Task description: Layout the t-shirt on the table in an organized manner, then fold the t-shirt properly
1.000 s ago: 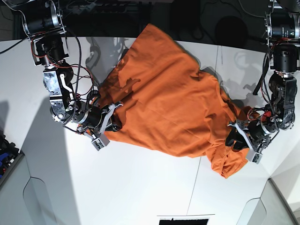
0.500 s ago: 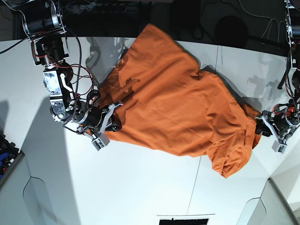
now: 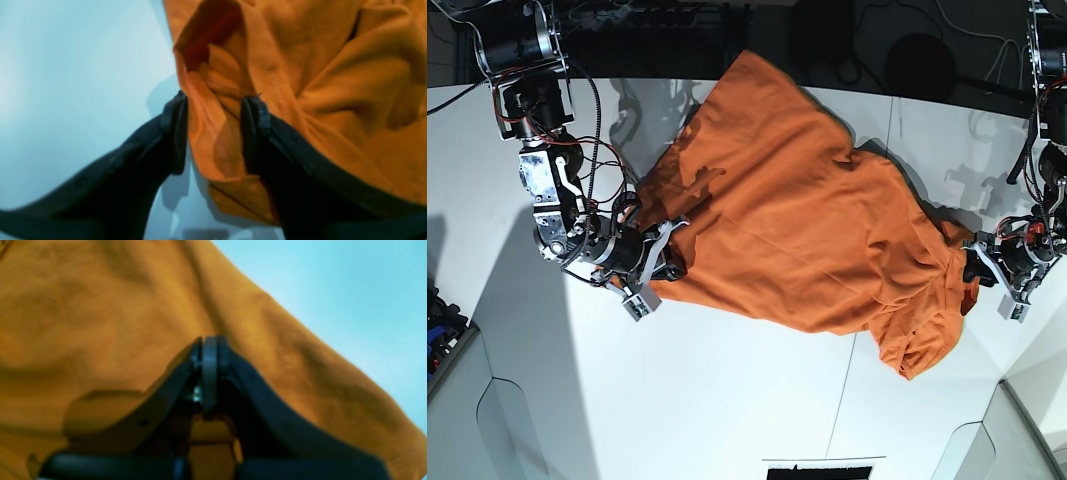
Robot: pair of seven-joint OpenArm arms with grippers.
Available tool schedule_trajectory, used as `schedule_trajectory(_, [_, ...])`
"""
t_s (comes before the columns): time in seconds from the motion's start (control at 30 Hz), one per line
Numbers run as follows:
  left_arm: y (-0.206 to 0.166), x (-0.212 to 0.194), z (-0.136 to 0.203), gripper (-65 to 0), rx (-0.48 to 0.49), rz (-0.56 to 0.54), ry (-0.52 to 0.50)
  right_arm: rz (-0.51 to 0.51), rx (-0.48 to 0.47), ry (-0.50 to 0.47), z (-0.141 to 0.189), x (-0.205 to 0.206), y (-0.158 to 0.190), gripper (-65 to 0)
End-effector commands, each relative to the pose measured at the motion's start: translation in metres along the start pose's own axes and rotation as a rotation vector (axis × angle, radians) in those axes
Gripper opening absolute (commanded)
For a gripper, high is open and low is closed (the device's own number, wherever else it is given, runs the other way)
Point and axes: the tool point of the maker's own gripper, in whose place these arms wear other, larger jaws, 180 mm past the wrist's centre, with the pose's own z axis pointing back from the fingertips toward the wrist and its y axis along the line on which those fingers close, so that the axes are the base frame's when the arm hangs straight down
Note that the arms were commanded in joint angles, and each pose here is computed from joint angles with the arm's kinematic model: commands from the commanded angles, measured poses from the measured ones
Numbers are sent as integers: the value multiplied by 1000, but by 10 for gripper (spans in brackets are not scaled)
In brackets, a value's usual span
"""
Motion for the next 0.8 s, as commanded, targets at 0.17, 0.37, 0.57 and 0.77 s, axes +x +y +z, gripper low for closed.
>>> schedule_trajectory(0.17, [32,32,12,-364,120,-40,-95,24,-28,30,3,0,-9,-650])
schedule_trajectory(0.37, [32,34,12,-346,127,-53,-102,24,-28,31,3,0,-9,-650])
schedule_trajectory(0.57, [36,14,7,-347,121,-34,-57,22,-26,29,2,0,-8,-650])
schedule_trajectory(0.77, [41,-5,4,-391,115,18,-21,22,-27,29,3,0,-8,-650])
